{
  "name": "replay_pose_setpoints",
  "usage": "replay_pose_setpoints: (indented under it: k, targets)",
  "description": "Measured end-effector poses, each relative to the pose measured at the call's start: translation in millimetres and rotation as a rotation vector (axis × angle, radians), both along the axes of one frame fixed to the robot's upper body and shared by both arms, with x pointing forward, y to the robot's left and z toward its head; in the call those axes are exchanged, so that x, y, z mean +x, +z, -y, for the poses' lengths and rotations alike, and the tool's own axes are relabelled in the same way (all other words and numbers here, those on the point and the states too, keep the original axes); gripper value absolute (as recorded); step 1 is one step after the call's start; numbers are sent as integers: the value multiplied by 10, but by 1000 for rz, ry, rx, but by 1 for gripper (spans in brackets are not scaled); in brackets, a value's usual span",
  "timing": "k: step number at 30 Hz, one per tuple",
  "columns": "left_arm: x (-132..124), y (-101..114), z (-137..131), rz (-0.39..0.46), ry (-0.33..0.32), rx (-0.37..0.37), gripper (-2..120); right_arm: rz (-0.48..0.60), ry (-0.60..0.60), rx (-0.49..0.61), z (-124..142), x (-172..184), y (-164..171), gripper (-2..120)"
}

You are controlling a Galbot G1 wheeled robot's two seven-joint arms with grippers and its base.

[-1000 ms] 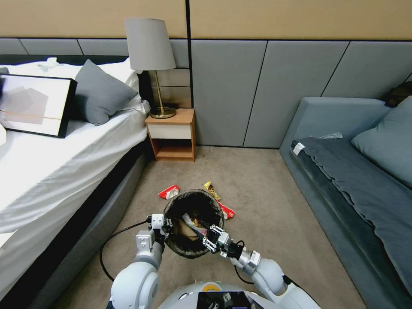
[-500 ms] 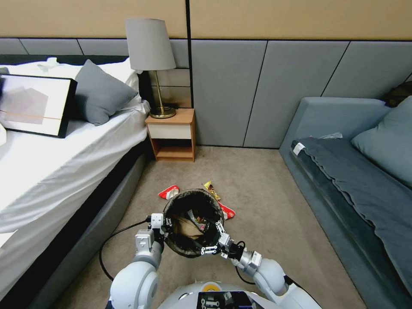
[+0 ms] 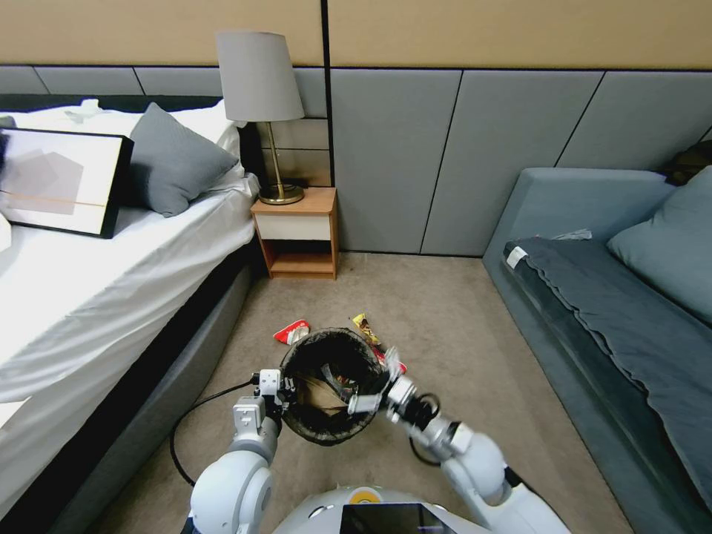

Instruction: Pick up the trash bin, then pick up the garbage from the floor and place it into the trash bin.

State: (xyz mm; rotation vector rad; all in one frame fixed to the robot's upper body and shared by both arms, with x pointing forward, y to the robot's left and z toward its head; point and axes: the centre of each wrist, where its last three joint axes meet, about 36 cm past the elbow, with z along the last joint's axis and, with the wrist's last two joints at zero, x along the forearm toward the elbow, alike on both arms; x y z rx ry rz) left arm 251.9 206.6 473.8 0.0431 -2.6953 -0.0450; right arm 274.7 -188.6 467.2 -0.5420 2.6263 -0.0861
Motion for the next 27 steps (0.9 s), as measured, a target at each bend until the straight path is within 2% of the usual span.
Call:
replay_pose_setpoints:
  k: [2,11,22,27]
  targets:
    - [-1,2,-41,3,8,-4,0,-53,-125,-5,29,-189,-63,100]
    - [30,32,-94,20,22,-17,0,-121,-270,-26,241,-439,-257,100]
    - [33,45,-108,25,22,-20,0,-151,-270,-15,237,-479,-416,100]
    - [37,52,-105,30,23,-20,0,-159,-263,-14,320,-327,-419,100]
